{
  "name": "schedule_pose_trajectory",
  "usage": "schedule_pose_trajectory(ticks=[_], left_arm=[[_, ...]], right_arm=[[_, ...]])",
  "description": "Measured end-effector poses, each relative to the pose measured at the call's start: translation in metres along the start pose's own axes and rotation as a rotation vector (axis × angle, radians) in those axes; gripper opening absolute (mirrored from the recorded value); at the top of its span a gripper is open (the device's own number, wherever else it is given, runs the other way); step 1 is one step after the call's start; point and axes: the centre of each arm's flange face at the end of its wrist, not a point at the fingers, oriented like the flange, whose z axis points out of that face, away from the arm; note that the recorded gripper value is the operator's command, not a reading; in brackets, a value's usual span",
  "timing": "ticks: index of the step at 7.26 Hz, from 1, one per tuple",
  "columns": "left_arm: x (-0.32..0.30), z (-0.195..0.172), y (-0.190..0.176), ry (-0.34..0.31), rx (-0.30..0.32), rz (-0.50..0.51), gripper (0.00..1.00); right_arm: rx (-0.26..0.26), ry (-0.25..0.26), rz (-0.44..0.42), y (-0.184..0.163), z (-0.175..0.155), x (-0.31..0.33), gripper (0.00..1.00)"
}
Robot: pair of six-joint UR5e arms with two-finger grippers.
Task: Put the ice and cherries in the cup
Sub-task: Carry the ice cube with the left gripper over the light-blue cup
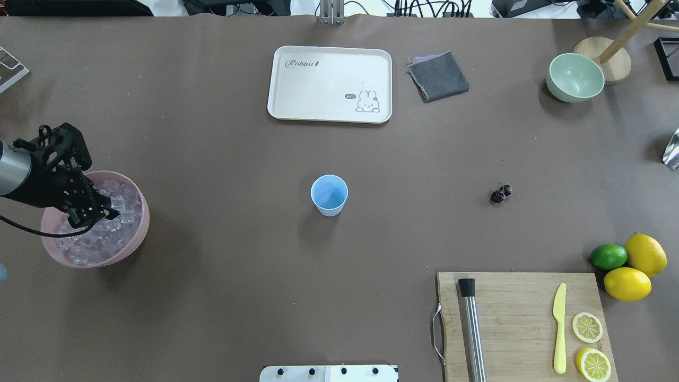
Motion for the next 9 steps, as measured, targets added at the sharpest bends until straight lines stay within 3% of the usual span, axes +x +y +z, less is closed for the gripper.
schedule_pose_trajectory(ticks=[3, 7, 9], left_arm=[[0.042, 0.004, -0.102, 0.028, 0.116, -0.172, 0.00], [0.177, 0.097, -0.176, 0.024, 0.188, -0.299, 0.00], [0.202, 0.119, -0.203, 0.020, 0.206, -0.319, 0.00]], right_arm=[[0.008, 0.000, -0.023, -0.006, -0.003, -0.006, 1.00], [0.040, -0.008, -0.060, -0.013, -0.006, -0.014, 1.00], [0.045, -0.009, -0.064, -0.013, -0.005, -0.013, 1.00]])
